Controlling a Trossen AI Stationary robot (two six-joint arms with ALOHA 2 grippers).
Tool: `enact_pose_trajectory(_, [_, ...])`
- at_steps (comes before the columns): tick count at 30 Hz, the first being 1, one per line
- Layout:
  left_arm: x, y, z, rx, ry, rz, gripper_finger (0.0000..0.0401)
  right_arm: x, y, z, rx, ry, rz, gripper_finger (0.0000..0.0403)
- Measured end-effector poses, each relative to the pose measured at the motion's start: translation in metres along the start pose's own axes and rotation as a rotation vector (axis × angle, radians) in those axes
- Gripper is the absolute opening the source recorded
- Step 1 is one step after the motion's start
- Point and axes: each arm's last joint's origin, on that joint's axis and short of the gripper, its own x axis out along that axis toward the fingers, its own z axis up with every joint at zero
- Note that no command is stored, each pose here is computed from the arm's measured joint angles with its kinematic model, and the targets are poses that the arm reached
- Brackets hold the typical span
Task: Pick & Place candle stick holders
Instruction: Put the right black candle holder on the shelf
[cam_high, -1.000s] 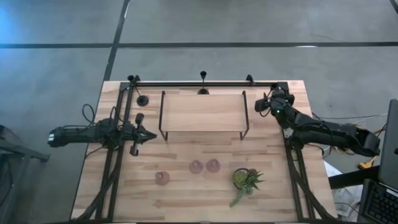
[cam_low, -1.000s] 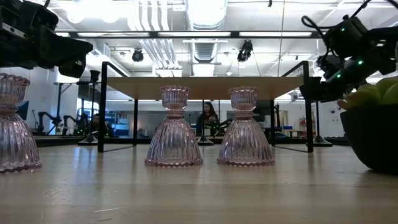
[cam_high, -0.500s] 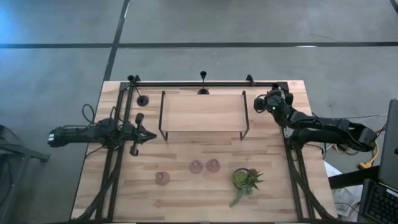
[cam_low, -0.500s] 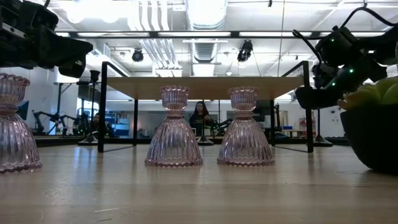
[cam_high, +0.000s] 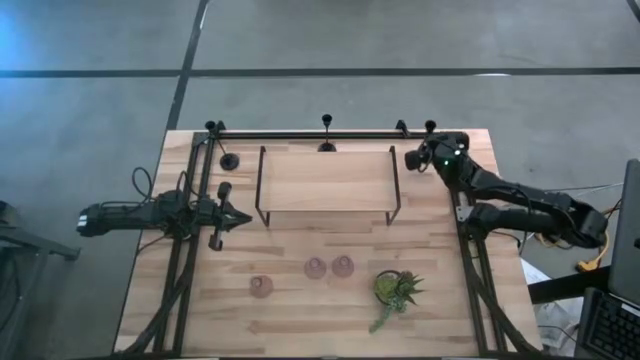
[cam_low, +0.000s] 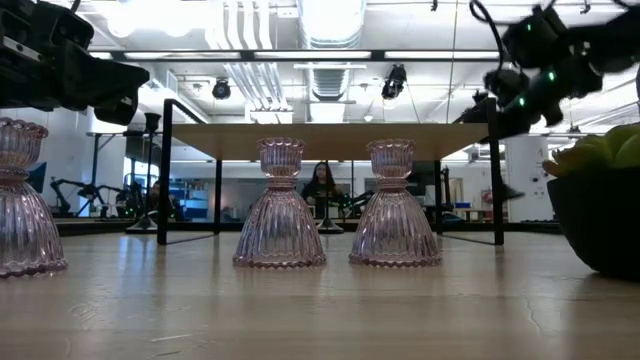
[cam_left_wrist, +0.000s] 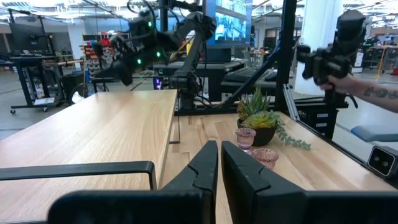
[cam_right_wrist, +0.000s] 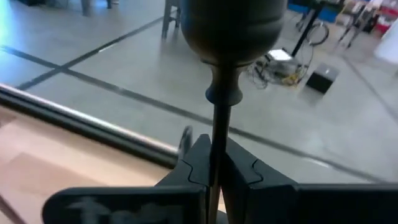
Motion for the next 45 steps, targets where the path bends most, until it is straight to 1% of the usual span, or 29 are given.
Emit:
enact_pose_trajectory(4, [0.000, 0.000, 0.000, 0.000, 0.000, 0.000, 0.0026, -0.009, -0.006, 0.035, -0.044, -0.054, -0.015, 0.0010])
enact_pose_trajectory(6, [0.000, 0.000, 0.000, 0.000, 0.000, 0.000, 0.0026, -0.014, -0.009, 0.054, -0.059, -0.092, 0.004, 0.0010])
enact_pose_trajectory(12, [0.000, 0.000, 0.000, 0.000, 0.000, 0.000, 0.0026, -0.031, -0.013, 0.102, -0.071, -0.208, 0.203, 0.0009])
enact_pose_trajectory(17, [0.000, 0.000, 0.000, 0.000, 0.000, 0.000, 0.0026, -0.044, -0.009, 0.126, -0.057, -0.261, 0.462, 0.0009])
enact_pose_trajectory(21, [0.000, 0.000, 0.000, 0.000, 0.000, 0.000, 0.0026, -0.046, 0.000, 0.134, -0.037, -0.242, 0.691, 0.0009])
enact_pose_trajectory(22, [0.000, 0.000, 0.000, 0.000, 0.000, 0.000, 0.0026, -0.045, 0.002, 0.134, -0.034, -0.228, 0.733, 0.0009])
enact_pose_trajectory(24, [0.000, 0.000, 0.000, 0.000, 0.000, 0.000, 0.0026, -0.041, 0.008, 0.135, -0.032, -0.185, 0.781, 0.0009])
enact_pose_trajectory(27, [0.000, 0.000, 0.000, 0.000, 0.000, 0.000, 0.0026, -0.034, 0.017, 0.134, -0.051, -0.123, 0.805, 0.0009])
enact_pose_trajectory(31, [0.000, 0.000, 0.000, 0.000, 0.000, 0.000, 0.0026, -0.029, 0.028, 0.136, -0.065, -0.108, 0.879, 0.0009])
enact_pose_trajectory(33, [0.000, 0.000, 0.000, 0.000, 0.000, 0.000, 0.0026, -0.028, 0.032, 0.137, -0.072, -0.103, 0.897, 0.0009])
enact_pose_trajectory(45, [0.000, 0.000, 0.000, 0.000, 0.000, 0.000, 0.0026, -0.018, 0.043, 0.129, -0.098, -0.057, 0.900, 0.0009])
